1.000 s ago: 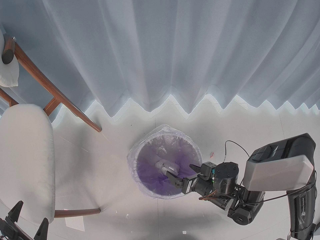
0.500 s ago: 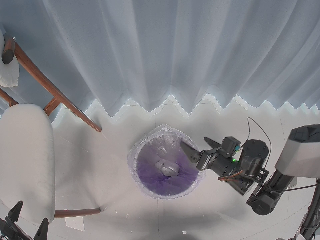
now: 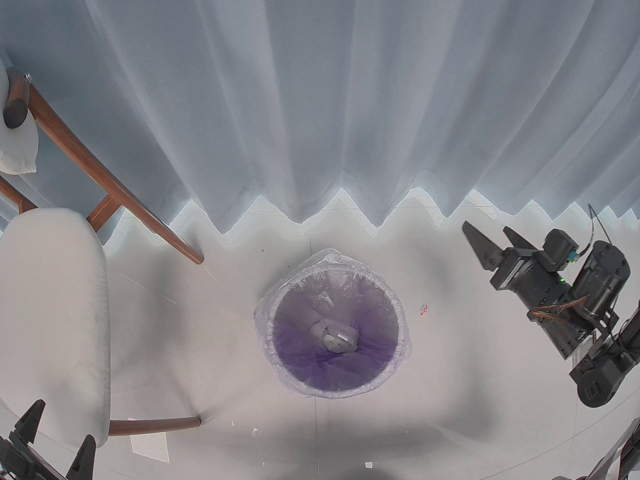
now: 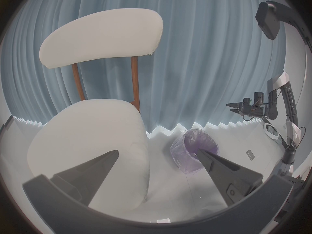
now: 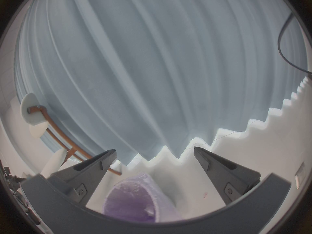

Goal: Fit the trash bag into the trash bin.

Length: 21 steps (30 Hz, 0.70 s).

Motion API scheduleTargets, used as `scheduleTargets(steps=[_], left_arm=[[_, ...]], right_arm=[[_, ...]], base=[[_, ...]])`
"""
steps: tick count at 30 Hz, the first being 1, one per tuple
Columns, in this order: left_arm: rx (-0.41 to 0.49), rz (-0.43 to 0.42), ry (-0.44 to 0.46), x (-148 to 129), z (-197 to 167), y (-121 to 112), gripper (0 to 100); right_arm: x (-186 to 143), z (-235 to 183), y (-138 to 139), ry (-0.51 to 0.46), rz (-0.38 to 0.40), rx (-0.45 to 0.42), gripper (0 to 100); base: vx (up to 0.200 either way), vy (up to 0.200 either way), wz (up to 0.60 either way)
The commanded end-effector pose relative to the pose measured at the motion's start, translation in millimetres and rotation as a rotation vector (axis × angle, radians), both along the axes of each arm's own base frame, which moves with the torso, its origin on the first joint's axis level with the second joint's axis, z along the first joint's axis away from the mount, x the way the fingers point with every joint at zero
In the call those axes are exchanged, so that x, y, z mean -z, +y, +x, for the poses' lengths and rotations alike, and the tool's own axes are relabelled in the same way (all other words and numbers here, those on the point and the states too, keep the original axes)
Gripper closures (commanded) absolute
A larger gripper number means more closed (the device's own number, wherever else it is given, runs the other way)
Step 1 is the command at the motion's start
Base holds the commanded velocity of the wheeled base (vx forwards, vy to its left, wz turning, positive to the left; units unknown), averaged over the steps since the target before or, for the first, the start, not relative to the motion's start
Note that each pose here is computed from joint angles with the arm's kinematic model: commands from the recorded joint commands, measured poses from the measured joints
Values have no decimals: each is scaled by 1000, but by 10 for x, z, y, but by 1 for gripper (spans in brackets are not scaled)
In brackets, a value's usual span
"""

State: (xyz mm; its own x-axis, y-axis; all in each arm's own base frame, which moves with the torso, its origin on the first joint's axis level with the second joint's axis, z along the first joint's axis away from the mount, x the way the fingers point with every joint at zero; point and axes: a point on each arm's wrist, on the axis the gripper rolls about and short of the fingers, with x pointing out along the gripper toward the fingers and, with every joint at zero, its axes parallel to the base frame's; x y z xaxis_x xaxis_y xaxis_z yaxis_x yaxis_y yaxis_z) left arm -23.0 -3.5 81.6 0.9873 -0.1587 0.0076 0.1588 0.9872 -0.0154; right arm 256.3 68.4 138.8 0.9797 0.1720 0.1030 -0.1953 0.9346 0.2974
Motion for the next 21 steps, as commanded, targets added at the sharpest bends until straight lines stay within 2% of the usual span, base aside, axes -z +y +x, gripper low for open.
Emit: scheduleTargets(steps=[1,2,3,9,15,19,20,21], left_arm=[[0,-2,-10,37,3,0,0],[0,-2,-10,37,3,0,0],[0,-3,-10,37,3,0,0],[0,-2,-12,35,2,0,0],[5,0,-12,35,2,-1,0],[115,3,-11,37,-3,-25,0],[166,17,-13,38,-6,-36,0],[173,21,-12,40,-7,-38,0]], right_arm=[[-232,-247,-303,-85,7,98,0],[-232,-247,-303,-85,7,98,0],[-278,-309,-413,-104,0,142,0],[-462,-471,-781,-174,-27,280,0],[-560,-595,-931,-219,-72,331,0],[-668,-687,-951,-272,-94,351,0],[-685,-777,-938,-273,-94,351,0],[-691,-799,-935,-275,-94,351,0]], base=[[0,0,0],[0,0,0],[0,0,0],[0,0,0],[0,0,0],[0,0,0],[0,0,0],[0,0,0]])
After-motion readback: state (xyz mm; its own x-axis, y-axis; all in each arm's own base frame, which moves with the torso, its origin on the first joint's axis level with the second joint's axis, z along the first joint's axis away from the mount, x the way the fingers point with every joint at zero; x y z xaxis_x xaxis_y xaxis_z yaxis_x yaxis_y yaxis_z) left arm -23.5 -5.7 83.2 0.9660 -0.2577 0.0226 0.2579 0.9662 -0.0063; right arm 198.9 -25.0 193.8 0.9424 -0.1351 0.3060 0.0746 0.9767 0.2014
